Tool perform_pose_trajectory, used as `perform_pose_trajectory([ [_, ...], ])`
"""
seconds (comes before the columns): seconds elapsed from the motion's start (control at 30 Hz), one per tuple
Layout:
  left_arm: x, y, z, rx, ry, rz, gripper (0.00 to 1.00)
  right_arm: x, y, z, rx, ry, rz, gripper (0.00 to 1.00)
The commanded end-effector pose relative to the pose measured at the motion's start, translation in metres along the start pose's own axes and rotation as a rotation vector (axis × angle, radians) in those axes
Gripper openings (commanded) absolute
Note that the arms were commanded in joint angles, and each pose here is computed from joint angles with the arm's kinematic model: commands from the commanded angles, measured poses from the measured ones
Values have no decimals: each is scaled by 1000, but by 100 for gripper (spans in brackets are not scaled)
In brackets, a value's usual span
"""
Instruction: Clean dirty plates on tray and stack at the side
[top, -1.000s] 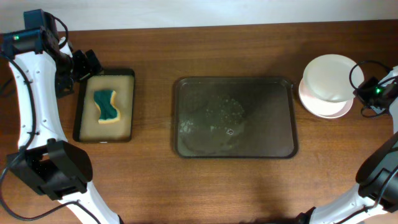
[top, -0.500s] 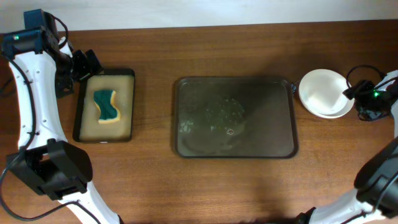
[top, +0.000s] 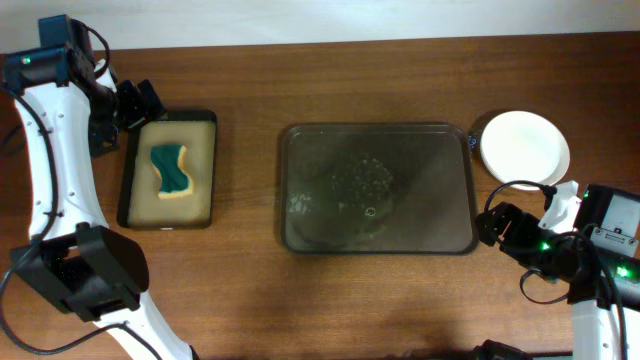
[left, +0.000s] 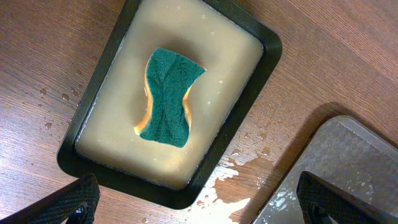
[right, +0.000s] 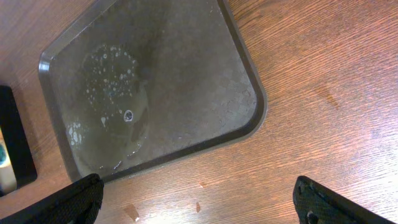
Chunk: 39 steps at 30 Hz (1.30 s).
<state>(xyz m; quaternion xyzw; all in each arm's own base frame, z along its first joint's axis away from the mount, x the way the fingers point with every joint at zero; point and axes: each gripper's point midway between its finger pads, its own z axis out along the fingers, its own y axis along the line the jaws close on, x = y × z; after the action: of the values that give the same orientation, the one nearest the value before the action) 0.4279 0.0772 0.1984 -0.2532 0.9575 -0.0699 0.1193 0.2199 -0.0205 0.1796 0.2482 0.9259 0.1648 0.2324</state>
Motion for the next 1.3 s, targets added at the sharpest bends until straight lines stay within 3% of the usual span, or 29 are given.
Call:
perform_pose_trajectory([
  [0.0, -2, -1, -5, 12, -12, 4, 99, 2, -2, 6, 9, 26, -8, 98],
  [0.17, -2, -1, -5, 13, -12, 4, 99, 9, 5, 20, -18, 86, -31, 98],
  [0.27, -2, -1, -5, 12, -12, 4, 99, 9, 66, 16, -195, -99, -349, 98],
  [0.3, -2, -1, -5, 13, -12, 4, 99, 22, 104, 0, -329, -258, -628, 98],
  [0.33, -2, -1, -5, 12, -12, 4, 99, 32, 116, -8, -385, -328, -747, 98],
  [0.4, -2, -1, -5, 12, -12, 4, 99, 45, 121, -17, -442, -440, -855, 98],
  [0.77, -2, -1, -5, 12, -12, 4, 99, 32, 74, 12, -352, -891, -797, 98],
  [1.07, -2, -1, -5, 12, -12, 4, 99, 4, 35, 30, -198, -988, -622, 98],
  [1.27, -2, -1, -5, 12, -12, 4, 99, 1, 19, 38, -131, -960, -591, 98],
])
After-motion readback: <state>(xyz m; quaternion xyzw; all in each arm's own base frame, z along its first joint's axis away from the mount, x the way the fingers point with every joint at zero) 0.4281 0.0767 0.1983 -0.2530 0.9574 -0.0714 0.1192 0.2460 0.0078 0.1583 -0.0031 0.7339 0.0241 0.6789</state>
